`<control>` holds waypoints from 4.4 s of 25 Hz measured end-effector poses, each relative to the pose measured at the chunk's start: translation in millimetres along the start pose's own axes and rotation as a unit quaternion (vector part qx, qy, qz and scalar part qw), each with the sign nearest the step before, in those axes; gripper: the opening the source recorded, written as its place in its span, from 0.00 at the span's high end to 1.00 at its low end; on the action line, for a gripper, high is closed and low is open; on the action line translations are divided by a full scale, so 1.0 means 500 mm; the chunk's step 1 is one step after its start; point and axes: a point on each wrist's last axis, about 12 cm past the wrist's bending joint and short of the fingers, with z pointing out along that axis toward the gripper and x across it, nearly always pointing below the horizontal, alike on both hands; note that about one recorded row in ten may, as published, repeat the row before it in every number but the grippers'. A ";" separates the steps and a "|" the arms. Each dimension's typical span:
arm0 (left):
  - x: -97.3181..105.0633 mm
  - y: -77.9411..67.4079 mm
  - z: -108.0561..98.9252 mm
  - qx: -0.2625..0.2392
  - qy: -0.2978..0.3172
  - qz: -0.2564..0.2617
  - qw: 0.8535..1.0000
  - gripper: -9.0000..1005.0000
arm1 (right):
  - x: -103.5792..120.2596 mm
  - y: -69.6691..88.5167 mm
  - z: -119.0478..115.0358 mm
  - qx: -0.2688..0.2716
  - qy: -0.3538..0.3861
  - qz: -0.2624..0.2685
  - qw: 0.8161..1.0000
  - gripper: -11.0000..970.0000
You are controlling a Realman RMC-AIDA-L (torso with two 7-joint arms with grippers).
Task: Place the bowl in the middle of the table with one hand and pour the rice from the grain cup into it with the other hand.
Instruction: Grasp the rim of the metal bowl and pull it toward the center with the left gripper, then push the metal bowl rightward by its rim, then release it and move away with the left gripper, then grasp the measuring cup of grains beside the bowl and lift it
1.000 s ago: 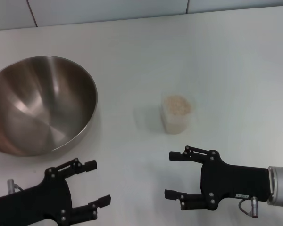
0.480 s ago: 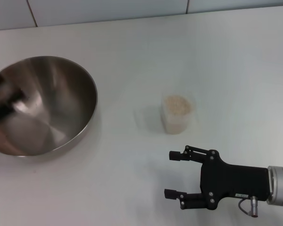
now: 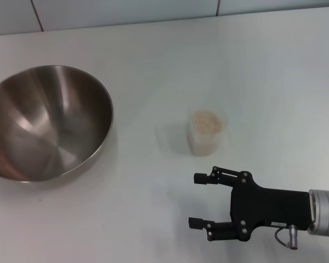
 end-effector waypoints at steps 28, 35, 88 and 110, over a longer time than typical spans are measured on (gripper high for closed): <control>0.021 -0.015 0.056 0.012 0.148 0.032 0.988 0.33 | 0.000 0.001 0.001 -0.002 0.000 0.001 1.000 0.19; 0.012 -0.019 0.066 0.015 0.151 0.029 0.988 0.56 | 0.001 0.002 0.001 -0.001 0.000 0.002 1.000 0.19; -0.064 -0.127 0.262 0.113 0.173 0.032 0.978 0.95 | -0.002 -0.002 0.005 -0.010 0.003 -0.002 1.000 0.23; -0.043 -0.120 0.100 0.220 0.076 0.207 0.950 0.41 | 0.009 -0.007 -0.055 0.146 -0.046 0.018 0.988 0.24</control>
